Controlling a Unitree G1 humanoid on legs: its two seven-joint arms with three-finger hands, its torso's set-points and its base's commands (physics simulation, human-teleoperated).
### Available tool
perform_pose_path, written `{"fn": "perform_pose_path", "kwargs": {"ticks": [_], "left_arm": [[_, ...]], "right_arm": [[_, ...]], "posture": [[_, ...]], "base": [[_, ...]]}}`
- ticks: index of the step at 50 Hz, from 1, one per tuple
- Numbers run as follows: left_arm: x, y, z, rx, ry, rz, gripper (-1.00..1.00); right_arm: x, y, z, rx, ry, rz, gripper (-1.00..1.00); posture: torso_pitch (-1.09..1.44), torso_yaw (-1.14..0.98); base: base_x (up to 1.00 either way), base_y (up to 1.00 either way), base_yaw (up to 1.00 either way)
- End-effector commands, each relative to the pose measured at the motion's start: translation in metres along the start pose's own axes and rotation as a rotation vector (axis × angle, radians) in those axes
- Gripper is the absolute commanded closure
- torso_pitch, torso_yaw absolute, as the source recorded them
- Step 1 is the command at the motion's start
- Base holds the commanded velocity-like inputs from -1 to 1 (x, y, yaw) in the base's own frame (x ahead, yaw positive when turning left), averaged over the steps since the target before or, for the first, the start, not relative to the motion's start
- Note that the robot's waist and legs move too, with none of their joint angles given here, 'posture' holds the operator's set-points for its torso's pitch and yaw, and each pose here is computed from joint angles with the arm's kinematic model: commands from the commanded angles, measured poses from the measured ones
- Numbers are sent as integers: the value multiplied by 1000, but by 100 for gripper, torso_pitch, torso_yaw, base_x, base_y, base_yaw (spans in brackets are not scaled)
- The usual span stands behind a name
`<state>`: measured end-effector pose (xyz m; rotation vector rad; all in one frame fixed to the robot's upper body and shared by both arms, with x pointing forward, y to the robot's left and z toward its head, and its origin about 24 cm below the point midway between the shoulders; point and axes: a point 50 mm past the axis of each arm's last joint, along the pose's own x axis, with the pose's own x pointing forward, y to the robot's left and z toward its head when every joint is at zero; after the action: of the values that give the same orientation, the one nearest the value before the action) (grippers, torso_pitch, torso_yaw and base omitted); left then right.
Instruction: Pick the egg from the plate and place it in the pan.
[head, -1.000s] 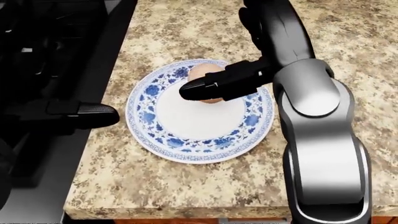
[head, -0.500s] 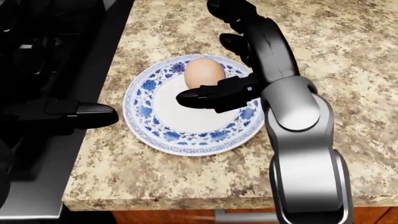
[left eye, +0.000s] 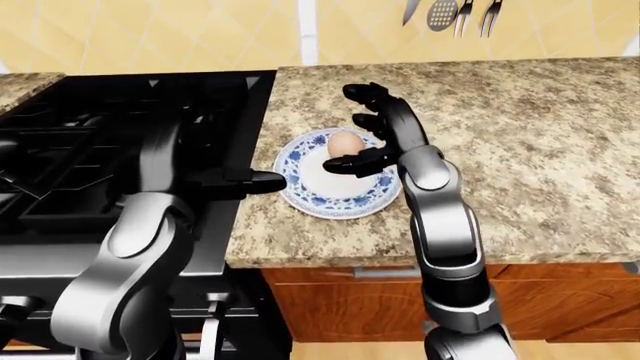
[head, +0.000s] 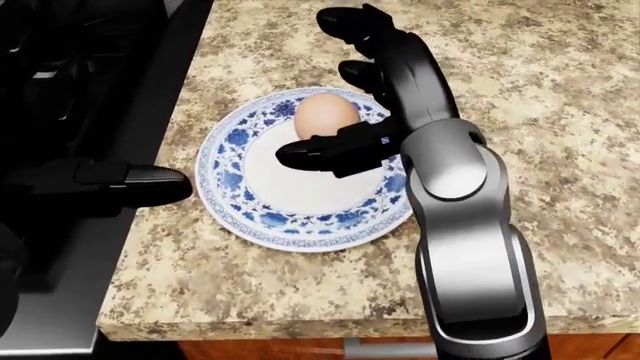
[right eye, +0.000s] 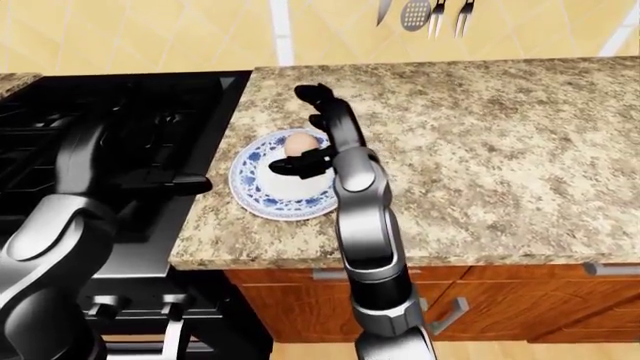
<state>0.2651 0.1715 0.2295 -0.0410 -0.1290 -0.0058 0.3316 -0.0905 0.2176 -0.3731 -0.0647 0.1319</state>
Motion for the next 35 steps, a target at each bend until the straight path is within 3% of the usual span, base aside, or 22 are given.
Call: {"fn": "perform_pose_path", "kwargs": {"ticks": [1, 35], "left_arm": [[-2, -1, 14, 3, -82, -1, -100], [-2, -2, 14, 3, -81, -4, -100]], "right_arm": [[-1, -4, 19, -10, -92, -25, -51], [12, 4, 1, -17, -59, -15, -47]], "posture": [[0, 0], [0, 0]], "base": [[0, 0, 0], [0, 0, 0]]}}
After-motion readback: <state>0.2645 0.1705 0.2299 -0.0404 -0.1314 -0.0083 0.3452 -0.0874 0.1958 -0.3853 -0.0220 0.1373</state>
